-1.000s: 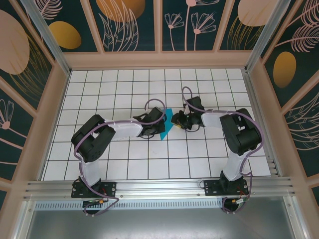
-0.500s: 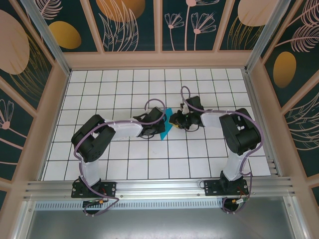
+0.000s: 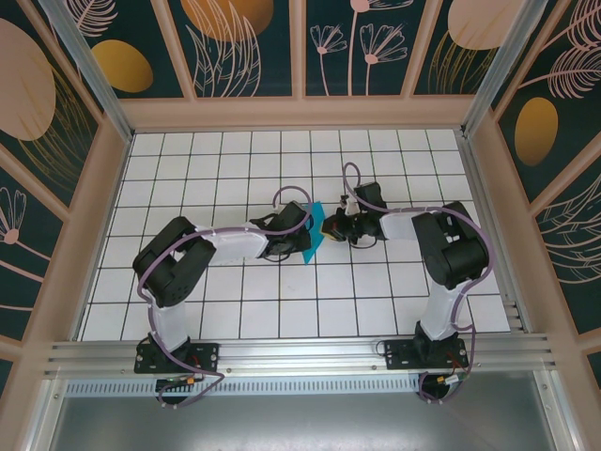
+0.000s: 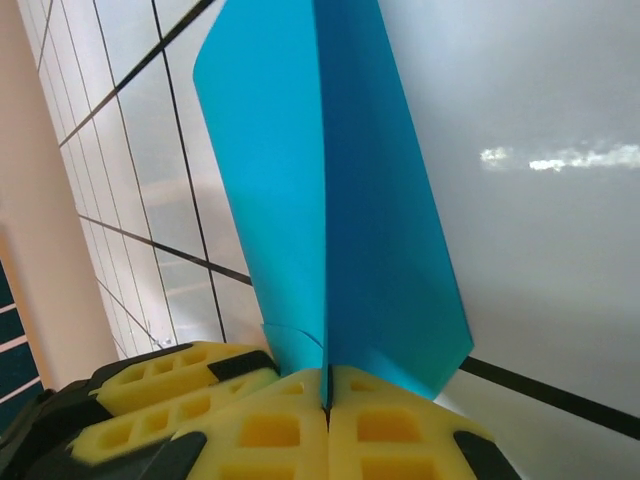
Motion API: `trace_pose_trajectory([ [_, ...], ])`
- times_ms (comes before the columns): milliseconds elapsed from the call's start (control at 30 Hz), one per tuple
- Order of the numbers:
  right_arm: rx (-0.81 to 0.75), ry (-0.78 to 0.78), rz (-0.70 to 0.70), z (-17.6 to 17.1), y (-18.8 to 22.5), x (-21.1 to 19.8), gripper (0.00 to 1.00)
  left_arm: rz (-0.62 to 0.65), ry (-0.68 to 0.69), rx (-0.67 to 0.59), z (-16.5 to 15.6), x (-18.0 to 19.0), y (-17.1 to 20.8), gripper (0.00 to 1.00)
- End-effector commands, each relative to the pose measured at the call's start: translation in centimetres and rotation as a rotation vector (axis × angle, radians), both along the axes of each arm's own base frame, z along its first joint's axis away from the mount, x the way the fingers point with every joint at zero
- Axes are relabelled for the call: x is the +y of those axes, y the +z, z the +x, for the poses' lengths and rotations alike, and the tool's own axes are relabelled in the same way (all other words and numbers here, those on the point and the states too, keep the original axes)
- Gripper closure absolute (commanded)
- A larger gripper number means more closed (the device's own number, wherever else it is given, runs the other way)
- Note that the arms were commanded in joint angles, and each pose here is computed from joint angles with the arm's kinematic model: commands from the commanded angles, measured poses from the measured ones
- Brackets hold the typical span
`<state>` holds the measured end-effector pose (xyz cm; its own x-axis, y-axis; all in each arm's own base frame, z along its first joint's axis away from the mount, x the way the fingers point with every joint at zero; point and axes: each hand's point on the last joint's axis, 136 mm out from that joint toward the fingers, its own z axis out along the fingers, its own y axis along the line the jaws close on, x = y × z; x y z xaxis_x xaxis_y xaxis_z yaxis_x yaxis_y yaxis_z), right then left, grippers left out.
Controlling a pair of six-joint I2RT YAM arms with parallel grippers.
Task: Fold a paper plane with a square sheet of paper (pick it up from the middle)
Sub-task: Fourth fold the wing at the center of the table.
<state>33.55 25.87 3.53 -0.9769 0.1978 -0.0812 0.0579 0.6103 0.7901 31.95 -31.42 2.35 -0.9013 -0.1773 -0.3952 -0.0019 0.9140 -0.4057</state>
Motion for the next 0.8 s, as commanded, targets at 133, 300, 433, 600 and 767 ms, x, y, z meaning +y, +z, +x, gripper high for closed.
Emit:
trace_pose_trajectory([
  [133,-0.099,-0.109,-0.060,0.9,3.5,-1.0,1.00,-0.121,-0.115,-0.141,0.3,-1.1,6.2,0.52],
  [300,-0.093,-0.235,-0.120,0.8,5.1,-1.5,1.00,-0.161,-0.183,-0.259,-0.1,-0.5,9.1,0.41],
  [433,-0.064,-0.361,-0.135,0.9,6.3,-1.9,1.00,-0.153,-0.267,-0.361,-0.7,0.0,10.3,0.32],
  [600,-0.031,-0.435,-0.129,0.8,7.7,-0.5,1.00,-0.133,-0.364,-0.514,-1.5,0.8,11.3,0.22],
  [767,-0.007,-0.461,-0.138,0.8,7.9,1.6,1.00,-0.129,-0.359,-0.664,-1.6,2.6,12.7,0.22],
])
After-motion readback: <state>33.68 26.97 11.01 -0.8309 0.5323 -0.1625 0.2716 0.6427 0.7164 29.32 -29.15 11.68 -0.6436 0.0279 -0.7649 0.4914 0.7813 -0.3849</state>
